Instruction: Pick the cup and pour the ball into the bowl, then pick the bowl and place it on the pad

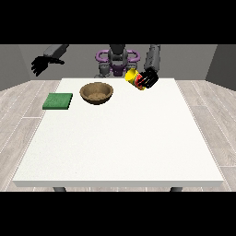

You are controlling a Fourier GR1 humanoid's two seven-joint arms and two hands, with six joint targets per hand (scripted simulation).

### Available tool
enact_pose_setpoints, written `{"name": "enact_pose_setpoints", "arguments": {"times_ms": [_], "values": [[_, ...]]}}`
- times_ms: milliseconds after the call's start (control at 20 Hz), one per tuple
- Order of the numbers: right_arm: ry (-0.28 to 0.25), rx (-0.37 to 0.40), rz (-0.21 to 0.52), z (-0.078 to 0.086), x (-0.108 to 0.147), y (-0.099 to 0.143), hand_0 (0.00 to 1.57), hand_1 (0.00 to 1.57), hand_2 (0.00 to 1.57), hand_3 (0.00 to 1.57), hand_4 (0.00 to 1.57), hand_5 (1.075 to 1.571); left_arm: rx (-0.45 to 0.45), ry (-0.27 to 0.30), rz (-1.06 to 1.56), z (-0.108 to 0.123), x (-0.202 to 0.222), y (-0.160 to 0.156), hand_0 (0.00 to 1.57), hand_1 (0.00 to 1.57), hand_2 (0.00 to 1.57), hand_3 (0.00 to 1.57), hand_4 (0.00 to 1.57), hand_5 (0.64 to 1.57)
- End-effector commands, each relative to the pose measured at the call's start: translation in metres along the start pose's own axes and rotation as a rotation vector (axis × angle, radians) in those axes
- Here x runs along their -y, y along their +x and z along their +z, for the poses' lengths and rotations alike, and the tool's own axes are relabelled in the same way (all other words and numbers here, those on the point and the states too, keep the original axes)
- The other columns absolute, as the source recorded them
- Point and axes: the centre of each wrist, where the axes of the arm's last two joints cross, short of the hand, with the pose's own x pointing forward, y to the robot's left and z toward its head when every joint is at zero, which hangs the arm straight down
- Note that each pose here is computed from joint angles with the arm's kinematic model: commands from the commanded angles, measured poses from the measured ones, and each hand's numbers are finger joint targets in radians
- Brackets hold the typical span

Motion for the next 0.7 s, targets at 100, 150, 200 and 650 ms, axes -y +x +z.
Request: {"name": "enact_pose_setpoints", "arguments": {"times_ms": [100, 150, 200, 650], "values": [[-0.095, -0.134, 0.008, 0.036, 0.011, -0.035, 0.0, 0.0, 0.0, 0.0, 0.0, 1.558, 0.026, -0.119, -0.212, -0.016, 0.027, 0.045, 1.37, 1.37, 1.57, 1.57, 1.14, 1.566], [-0.113, -0.103, 0.016, 0.031, 0.032, -0.02, 0.0, 0.0, 0.0, 0.0, 0.0, 1.558, 0.06, -0.132, -0.251, -0.008, 0.032, 0.043, 1.37, 1.37, 1.57, 1.57, 1.11, 1.566], [-0.087, -0.077, 0.018, 0.022, 0.031, -0.014, 0.0, 0.0, 0.0, 0.0, 0.0, 1.557, 0.079, -0.117, -0.257, -0.018, 0.045, 0.067, 1.36, 1.36, 1.57, 1.57, 1.07, 1.568], [-0.09, -0.119, 0.008, 0.052, 0.038, -0.034, 0.0, 0.0, 0.0, 0.0, 0.0, 1.552, 0.074, -0.185, -0.367, 0.013, 0.058, 0.07, 1.28, 1.28, 1.57, 1.57, 1.0, 1.569]]}}
